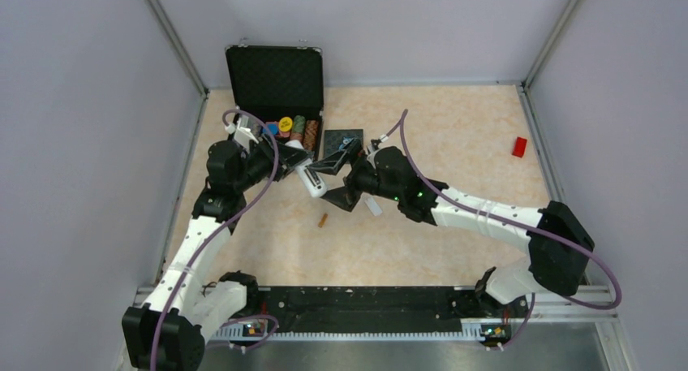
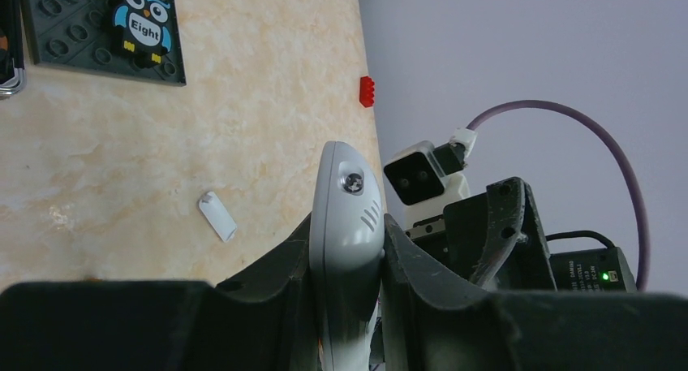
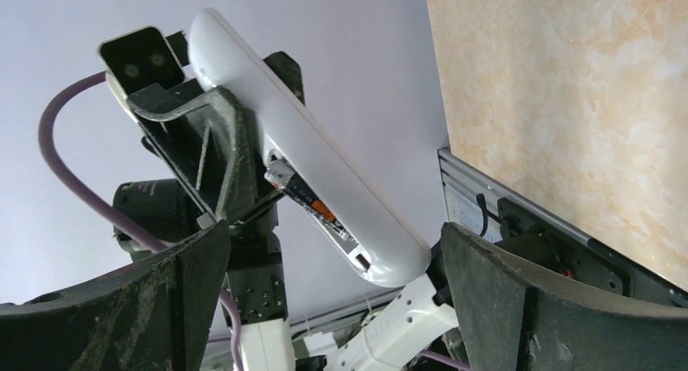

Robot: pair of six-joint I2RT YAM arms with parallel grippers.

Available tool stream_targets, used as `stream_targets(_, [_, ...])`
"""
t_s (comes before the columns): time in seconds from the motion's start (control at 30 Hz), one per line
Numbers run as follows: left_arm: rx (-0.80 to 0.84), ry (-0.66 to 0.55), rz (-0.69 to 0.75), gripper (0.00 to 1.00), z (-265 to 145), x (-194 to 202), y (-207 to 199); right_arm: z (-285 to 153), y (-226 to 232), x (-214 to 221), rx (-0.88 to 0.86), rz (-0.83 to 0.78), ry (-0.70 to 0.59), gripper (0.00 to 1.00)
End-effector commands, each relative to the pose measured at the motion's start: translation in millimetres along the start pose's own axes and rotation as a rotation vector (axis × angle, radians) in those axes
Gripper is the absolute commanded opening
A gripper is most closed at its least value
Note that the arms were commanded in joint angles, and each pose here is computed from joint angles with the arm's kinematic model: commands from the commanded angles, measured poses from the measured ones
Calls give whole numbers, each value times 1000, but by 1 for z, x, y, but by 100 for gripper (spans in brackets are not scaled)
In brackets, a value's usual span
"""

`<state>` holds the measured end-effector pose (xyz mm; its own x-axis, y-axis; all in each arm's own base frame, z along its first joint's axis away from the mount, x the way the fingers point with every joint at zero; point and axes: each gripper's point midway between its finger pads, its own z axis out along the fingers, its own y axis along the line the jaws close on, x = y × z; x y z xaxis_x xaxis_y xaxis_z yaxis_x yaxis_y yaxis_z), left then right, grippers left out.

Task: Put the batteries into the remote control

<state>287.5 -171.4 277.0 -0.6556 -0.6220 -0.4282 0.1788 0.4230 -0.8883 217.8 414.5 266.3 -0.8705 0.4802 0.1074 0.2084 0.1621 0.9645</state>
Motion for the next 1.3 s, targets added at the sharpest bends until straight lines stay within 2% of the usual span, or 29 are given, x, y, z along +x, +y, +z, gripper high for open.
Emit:
stream_targets(0.0, [68,-32,58,0,-3,-6,-17,4,23,14,-77,26,59,99])
stream_targets(0.47, [96,7,150,0,-7,4,-19,8,16,7,-100,105,43,99])
stream_targets(0.7, [108,17,188,0,-9,7,-20,10,14,7,-124,138,56,83])
stream_targets(0.83, [113,24,200,0,-10,9,-20,10,13,6,-133,152,59,79])
stream_targets(1.27, [151,18,252,0,-15,13,-25,13,12,11,-158,177,103,79])
